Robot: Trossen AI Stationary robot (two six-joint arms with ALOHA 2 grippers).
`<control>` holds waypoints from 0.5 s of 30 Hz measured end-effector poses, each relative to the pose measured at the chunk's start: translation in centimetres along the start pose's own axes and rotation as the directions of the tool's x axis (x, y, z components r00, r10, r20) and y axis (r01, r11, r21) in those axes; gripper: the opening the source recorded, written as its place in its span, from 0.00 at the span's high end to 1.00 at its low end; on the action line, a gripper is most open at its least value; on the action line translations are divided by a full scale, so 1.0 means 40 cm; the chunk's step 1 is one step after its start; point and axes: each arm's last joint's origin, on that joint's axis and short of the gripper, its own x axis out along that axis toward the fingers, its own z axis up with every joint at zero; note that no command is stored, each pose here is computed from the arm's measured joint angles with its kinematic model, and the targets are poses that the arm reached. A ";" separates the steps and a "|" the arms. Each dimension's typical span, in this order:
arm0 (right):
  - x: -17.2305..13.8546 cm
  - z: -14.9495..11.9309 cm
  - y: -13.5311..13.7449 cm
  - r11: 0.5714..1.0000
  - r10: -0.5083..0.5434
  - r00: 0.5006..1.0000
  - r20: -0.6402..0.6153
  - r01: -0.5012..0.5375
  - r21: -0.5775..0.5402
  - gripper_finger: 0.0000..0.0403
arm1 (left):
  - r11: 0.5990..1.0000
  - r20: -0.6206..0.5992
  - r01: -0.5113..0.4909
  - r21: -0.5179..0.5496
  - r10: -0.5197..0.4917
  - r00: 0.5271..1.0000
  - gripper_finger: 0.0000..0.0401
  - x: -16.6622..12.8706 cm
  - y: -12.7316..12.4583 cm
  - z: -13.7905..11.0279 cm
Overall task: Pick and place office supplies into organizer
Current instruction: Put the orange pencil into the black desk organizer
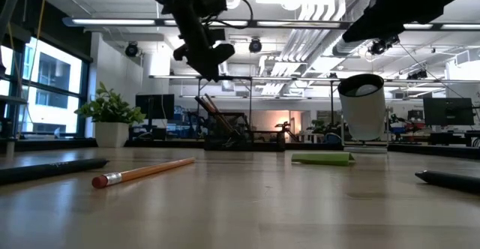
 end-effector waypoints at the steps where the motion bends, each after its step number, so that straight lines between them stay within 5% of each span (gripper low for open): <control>1: 0.003 -0.001 0.001 1.000 -0.011 1.000 0.002 0.011 0.000 0.74 | 1.000 0.001 -0.017 0.002 0.017 1.000 0.71 0.000 0.000 0.000; 6: 0.011 -0.006 0.002 0.997 -0.047 0.999 -0.003 0.048 0.068 0.74 | 0.994 -0.014 0.099 0.041 -0.098 0.995 0.79 -0.014 -0.017 -0.003; 10: 0.011 -0.014 0.007 0.997 0.037 0.998 -0.050 -0.033 0.076 0.74 | 0.955 0.015 0.265 0.131 -0.269 0.963 0.85 -0.071 -0.070 -0.001; 15: 0.010 -0.017 0.011 0.993 0.090 0.993 -0.072 -0.084 0.087 0.74 | 0.911 0.055 0.331 0.247 -0.354 0.933 0.90 -0.148 -0.150 -0.009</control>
